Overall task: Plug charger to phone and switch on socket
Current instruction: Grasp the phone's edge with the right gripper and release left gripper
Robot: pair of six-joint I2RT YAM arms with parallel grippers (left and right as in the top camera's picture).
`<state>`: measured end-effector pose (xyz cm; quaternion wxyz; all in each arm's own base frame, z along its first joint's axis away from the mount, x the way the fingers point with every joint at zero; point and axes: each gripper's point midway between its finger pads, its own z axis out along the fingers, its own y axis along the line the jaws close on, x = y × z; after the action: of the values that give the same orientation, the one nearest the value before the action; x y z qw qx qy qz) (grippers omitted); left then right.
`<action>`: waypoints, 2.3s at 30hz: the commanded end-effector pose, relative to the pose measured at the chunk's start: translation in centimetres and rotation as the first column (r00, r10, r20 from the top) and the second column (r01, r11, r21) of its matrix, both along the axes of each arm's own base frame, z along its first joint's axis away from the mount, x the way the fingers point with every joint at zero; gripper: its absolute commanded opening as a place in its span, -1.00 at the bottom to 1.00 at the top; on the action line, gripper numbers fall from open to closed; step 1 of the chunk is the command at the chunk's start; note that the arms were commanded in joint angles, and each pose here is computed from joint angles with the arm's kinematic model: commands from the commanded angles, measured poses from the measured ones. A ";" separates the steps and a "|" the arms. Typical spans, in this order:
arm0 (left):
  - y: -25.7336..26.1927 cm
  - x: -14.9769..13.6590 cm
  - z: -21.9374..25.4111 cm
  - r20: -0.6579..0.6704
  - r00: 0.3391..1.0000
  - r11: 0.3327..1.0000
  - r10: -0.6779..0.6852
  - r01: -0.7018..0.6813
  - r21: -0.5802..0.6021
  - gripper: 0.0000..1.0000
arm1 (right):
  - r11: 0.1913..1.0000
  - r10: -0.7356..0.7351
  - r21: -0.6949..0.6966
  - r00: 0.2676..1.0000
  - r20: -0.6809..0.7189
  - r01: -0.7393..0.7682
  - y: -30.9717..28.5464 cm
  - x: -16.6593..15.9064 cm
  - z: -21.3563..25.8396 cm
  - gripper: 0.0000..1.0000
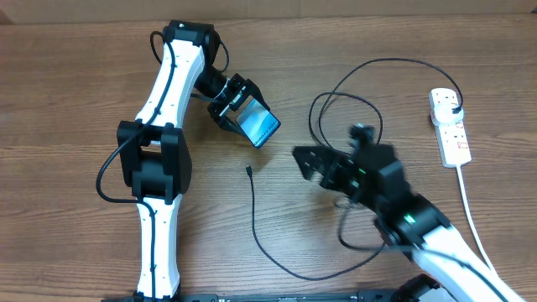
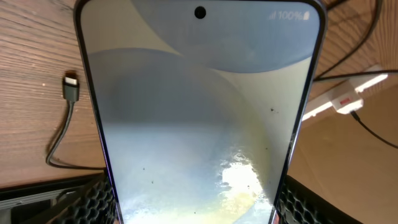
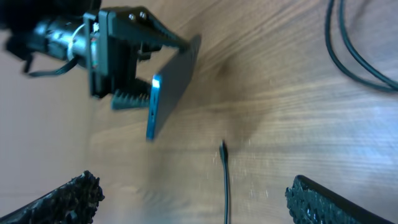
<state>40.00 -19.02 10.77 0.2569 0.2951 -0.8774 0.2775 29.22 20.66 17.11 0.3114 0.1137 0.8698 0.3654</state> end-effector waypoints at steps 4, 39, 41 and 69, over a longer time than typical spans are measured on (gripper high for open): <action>-0.1 0.6 0.9 0.007 0.999 0.999 0.041 -0.041 0.007 -0.91 | 0.998 -0.030 -0.054 0.999 0.029 0.031 3.4 5.0 0.3 0.95; -4.1 -0.2 1.5 -0.019 0.999 0.999 0.035 -0.036 -0.035 -0.91 | 0.993 -0.050 -0.109 0.998 0.027 0.052 6.0 9.7 -3.5 0.25; -4.1 -0.2 1.5 -0.020 0.999 0.999 0.034 -0.035 -0.035 -0.91 | 0.993 -0.051 -0.109 0.998 0.026 0.054 6.0 9.8 -3.6 0.19; -0.7 3.6 1.0 0.363 0.918 0.980 -0.162 0.193 -0.050 0.99 | 0.988 -0.148 -0.063 0.980 -0.134 0.141 0.9 10.9 -4.9 -0.92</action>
<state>42.76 -21.17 10.76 0.1814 0.2155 -0.9005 0.3312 38.71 21.59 9.31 0.2694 0.1931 0.9051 0.2663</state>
